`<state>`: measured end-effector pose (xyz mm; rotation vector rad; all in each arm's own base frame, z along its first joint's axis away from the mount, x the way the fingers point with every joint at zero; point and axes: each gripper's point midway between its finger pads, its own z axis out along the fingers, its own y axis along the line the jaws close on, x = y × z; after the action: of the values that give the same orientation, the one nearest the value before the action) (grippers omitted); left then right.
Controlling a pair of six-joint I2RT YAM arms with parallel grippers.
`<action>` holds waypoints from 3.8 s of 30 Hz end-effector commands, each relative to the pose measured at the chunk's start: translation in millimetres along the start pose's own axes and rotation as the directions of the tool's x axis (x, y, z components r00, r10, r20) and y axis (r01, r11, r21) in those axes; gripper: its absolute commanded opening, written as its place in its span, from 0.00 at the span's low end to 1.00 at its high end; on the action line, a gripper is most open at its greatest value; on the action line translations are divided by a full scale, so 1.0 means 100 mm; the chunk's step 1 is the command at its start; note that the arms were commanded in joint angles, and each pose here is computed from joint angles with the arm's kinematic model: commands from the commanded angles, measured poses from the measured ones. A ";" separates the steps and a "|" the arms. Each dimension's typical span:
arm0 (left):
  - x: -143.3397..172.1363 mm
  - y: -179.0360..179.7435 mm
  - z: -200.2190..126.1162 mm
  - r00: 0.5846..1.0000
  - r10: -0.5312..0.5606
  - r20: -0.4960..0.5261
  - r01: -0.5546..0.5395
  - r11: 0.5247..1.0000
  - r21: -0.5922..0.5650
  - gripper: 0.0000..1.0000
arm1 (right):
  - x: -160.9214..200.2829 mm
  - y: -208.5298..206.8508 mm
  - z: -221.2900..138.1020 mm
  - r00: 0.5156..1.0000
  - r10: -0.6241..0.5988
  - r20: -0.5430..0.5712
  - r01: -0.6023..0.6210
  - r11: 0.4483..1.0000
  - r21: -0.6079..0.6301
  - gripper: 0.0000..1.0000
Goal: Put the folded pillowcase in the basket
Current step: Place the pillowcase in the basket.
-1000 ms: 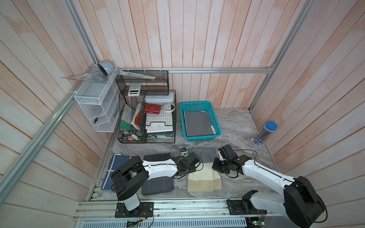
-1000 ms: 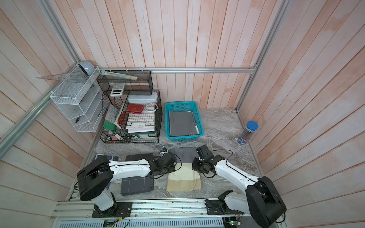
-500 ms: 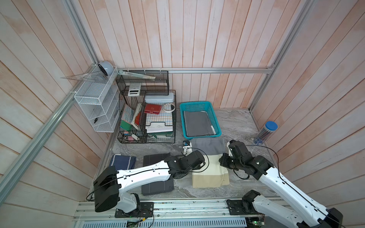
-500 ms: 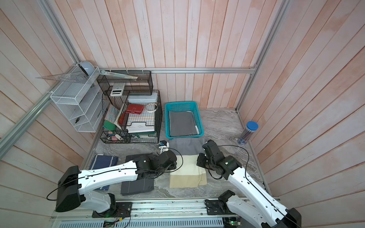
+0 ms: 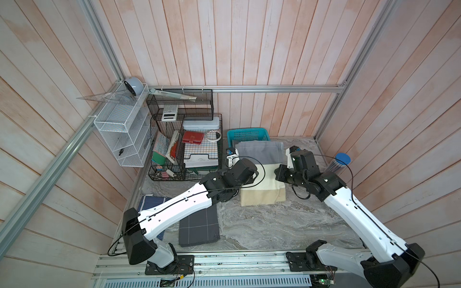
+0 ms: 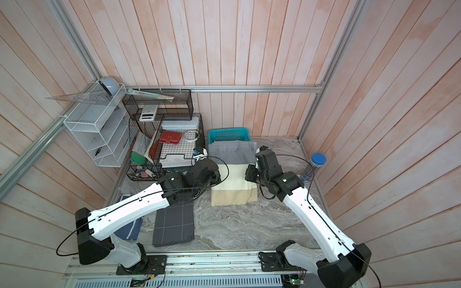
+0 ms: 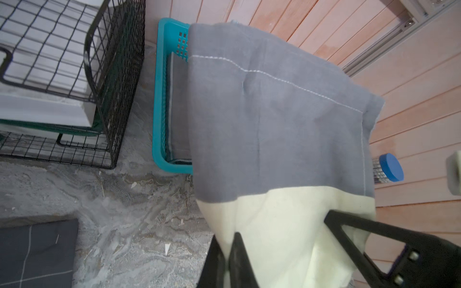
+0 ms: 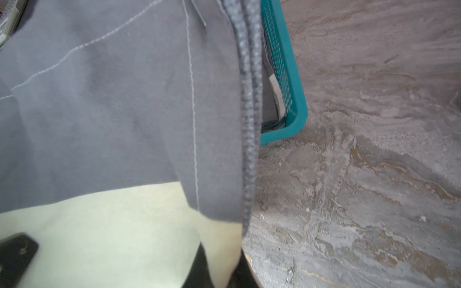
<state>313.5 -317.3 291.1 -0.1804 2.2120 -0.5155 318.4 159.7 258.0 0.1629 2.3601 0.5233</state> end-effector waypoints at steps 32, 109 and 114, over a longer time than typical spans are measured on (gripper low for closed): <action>-0.70 0.84 2.12 0.996 0.056 -0.063 -0.075 0.931 -0.358 0.00 | -0.95 -0.56 2.12 0.991 0.008 -0.132 0.017 0.982 0.190 0.00; 0.53 2.50 -0.66 0.989 -0.023 0.143 0.063 0.956 -0.287 0.96 | 1.53 0.07 0.55 0.942 -0.274 -0.195 0.278 0.961 -0.009 0.81; 0.17 2.78 -1.27 0.940 -0.009 0.340 0.129 0.934 -0.333 0.98 | 1.86 0.38 0.59 0.901 -0.370 -0.225 0.368 0.928 -0.052 0.81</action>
<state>229.6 -72.1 212.0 -0.4225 2.0468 -0.2377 209.3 239.4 107.7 -0.3940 2.5990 0.3631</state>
